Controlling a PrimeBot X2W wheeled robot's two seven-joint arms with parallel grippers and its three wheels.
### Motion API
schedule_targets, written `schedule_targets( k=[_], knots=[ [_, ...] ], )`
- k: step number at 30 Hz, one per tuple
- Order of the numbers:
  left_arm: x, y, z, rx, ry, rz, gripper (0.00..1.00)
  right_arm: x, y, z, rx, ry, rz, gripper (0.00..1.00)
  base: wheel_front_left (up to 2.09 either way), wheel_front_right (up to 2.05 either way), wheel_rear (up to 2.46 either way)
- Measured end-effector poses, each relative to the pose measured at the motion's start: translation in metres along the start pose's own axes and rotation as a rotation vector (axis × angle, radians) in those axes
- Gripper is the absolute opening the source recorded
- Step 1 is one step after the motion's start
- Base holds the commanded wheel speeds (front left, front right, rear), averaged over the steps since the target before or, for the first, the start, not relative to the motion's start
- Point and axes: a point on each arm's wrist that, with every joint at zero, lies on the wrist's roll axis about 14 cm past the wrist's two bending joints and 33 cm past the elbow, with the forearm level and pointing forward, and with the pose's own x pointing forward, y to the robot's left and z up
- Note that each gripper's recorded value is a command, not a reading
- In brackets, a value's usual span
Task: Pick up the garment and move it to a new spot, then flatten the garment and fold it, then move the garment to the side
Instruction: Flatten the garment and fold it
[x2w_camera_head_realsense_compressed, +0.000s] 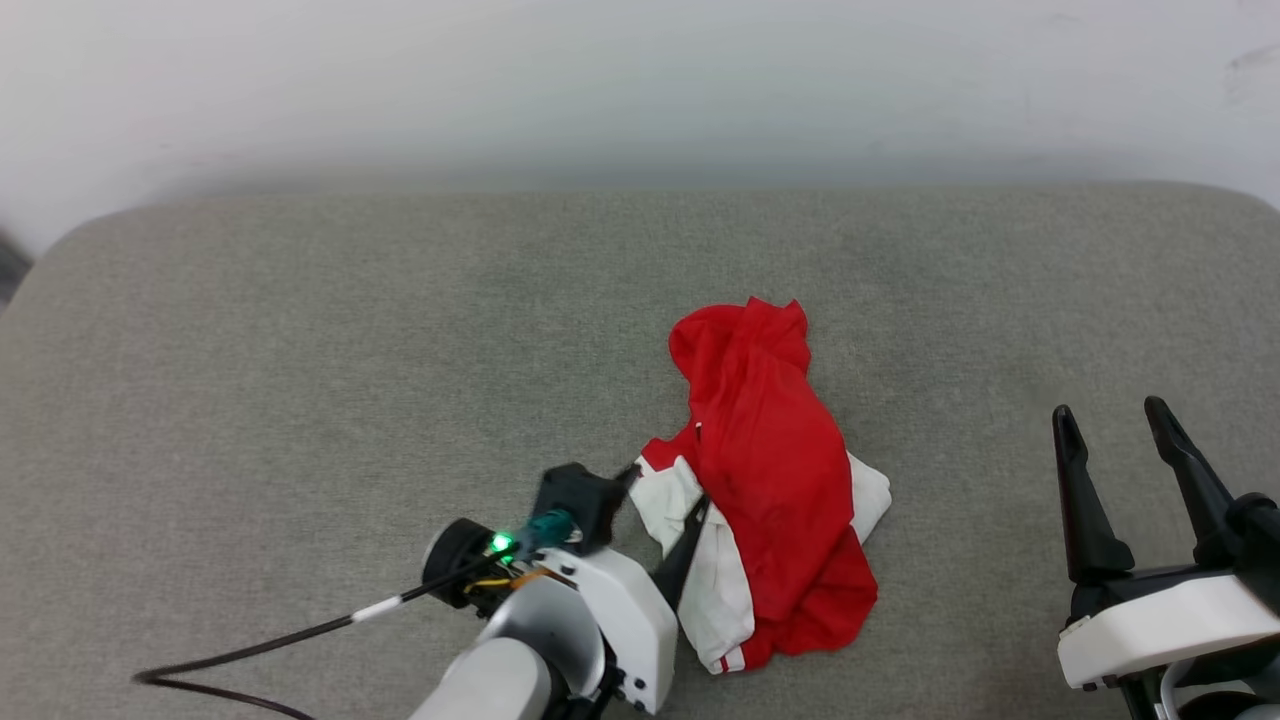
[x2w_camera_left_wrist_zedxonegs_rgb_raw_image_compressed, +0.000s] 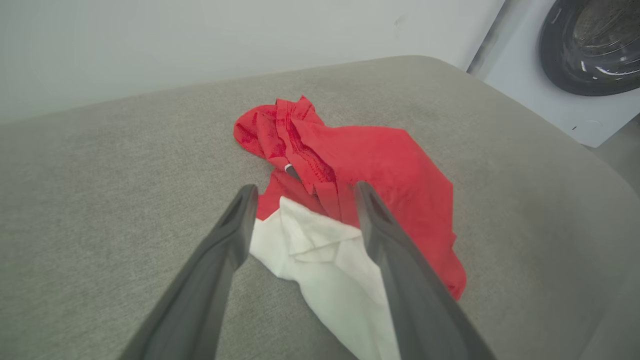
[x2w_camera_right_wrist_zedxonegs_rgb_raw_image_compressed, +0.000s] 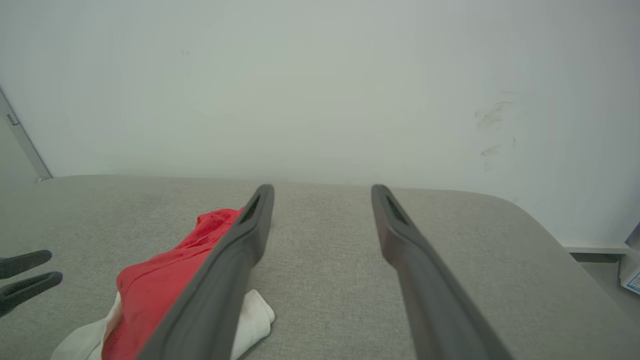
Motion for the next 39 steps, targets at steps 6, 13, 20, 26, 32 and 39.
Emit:
schedule_targets(
  k=[6,13,20,26,32,39],
  knots=[
    [0.004,-0.030,-0.061,-0.001,0.299,-0.129,1.00,0.001,-0.007,-0.009,0.011,0.029,-0.022,1.00,0.00,0.00,0.00],
    [0.007,-0.033,-0.077,-0.015,0.389,-0.170,0.00,0.001,-0.020,-0.019,0.030,0.048,-0.059,1.00,0.00,0.00,0.00],
    [0.014,0.008,-0.042,-0.024,0.247,-0.037,0.00,0.004,-0.021,-0.022,0.036,0.048,-0.063,1.00,0.00,0.00,0.00],
    [-0.010,0.079,-0.030,-0.070,0.180,0.201,0.00,0.011,-0.018,-0.020,0.039,0.039,-0.049,1.00,0.00,0.00,0.00],
    [-0.062,0.139,-0.078,-0.187,0.278,0.450,0.00,0.015,-0.014,-0.021,0.046,0.037,-0.037,1.00,0.00,0.00,0.00],
    [-0.079,0.140,-0.106,-0.253,0.308,0.486,1.00,0.014,-0.014,-0.018,0.049,0.030,-0.038,1.00,0.00,0.00,0.00]
  ],
)
